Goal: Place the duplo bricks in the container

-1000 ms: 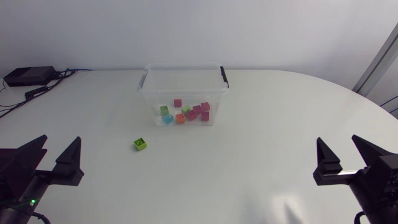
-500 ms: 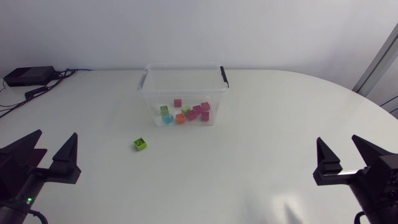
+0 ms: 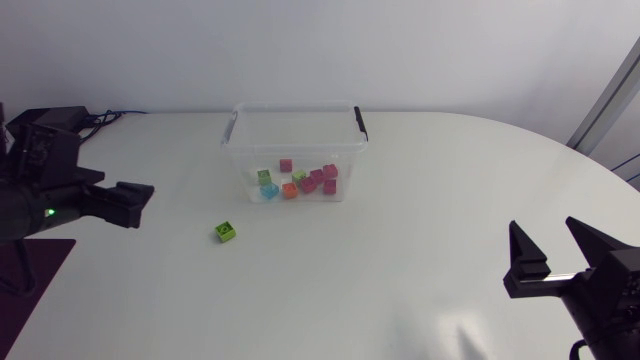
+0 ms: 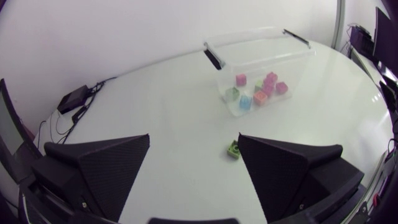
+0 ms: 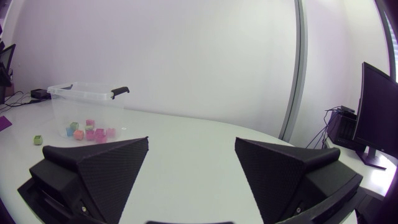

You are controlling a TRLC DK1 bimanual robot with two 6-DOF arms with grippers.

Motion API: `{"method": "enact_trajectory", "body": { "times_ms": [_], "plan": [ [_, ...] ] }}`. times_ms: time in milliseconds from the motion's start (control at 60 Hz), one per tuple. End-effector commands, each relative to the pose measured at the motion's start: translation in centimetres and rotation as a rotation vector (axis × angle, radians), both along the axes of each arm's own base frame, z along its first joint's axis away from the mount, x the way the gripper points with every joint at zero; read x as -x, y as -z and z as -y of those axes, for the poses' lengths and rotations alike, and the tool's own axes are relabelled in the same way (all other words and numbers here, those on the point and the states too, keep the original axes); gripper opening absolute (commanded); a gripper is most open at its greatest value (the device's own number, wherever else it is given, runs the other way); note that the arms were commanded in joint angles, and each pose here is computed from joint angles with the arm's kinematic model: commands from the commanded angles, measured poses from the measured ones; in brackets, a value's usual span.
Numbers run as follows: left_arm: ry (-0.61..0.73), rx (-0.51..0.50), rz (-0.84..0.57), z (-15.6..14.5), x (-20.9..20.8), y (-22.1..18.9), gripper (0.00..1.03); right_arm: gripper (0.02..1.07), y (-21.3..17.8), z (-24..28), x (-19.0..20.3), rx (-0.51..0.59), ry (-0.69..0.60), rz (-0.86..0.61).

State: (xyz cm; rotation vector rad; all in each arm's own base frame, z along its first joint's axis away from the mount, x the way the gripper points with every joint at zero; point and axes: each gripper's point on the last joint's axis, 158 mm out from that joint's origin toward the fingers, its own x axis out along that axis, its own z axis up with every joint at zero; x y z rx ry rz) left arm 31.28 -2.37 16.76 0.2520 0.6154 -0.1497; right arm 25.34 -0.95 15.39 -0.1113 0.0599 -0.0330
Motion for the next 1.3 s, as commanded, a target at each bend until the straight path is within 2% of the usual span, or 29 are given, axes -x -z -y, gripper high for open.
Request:
{"method": "enact_trajectory", "body": {
  "times_ms": [0, 233, 483, 667, 917, 1167, 1283],
  "plan": [
    [0.061, -0.058, -0.044, 0.6, -0.2, 0.8, 0.99, 1.03, 0.5, 0.1, 0.0, 0.014, 0.002, -0.001],
    [0.255, -0.169, -0.244, 3.5, 0.5, 6.5, 0.99, 1.03, 0.5, 0.1, 0.0, 0.014, 0.002, -0.001],
    [0.368, -0.193, -0.421, 5.0, -0.9, 12.6, 0.99, 1.03, 0.5, 0.1, 0.0, 0.014, 0.002, -0.001],
    [0.437, -0.216, -0.417, 6.2, -2.8, 14.0, 0.99, 1.03, 0.5, 0.1, 0.0, 0.014, 0.002, -0.001],
    [0.493, -0.204, -0.517, 8.2, -4.5, 17.9, 0.99, 1.03, 0.5, 0.1, 0.0, 0.014, 0.002, -0.001],
    [0.486, -0.201, -0.565, 8.3, -6.4, 20.5, 0.99, 1.03, 0.5, 0.1, 0.0, 0.014, 0.002, -0.001],
    [0.492, -0.204, -0.57, 8.4, -6.5, 20.9, 0.91, 1.03, 0.5, 0.1, 0.0, 0.014, 0.002, -0.001]
  ]
}}
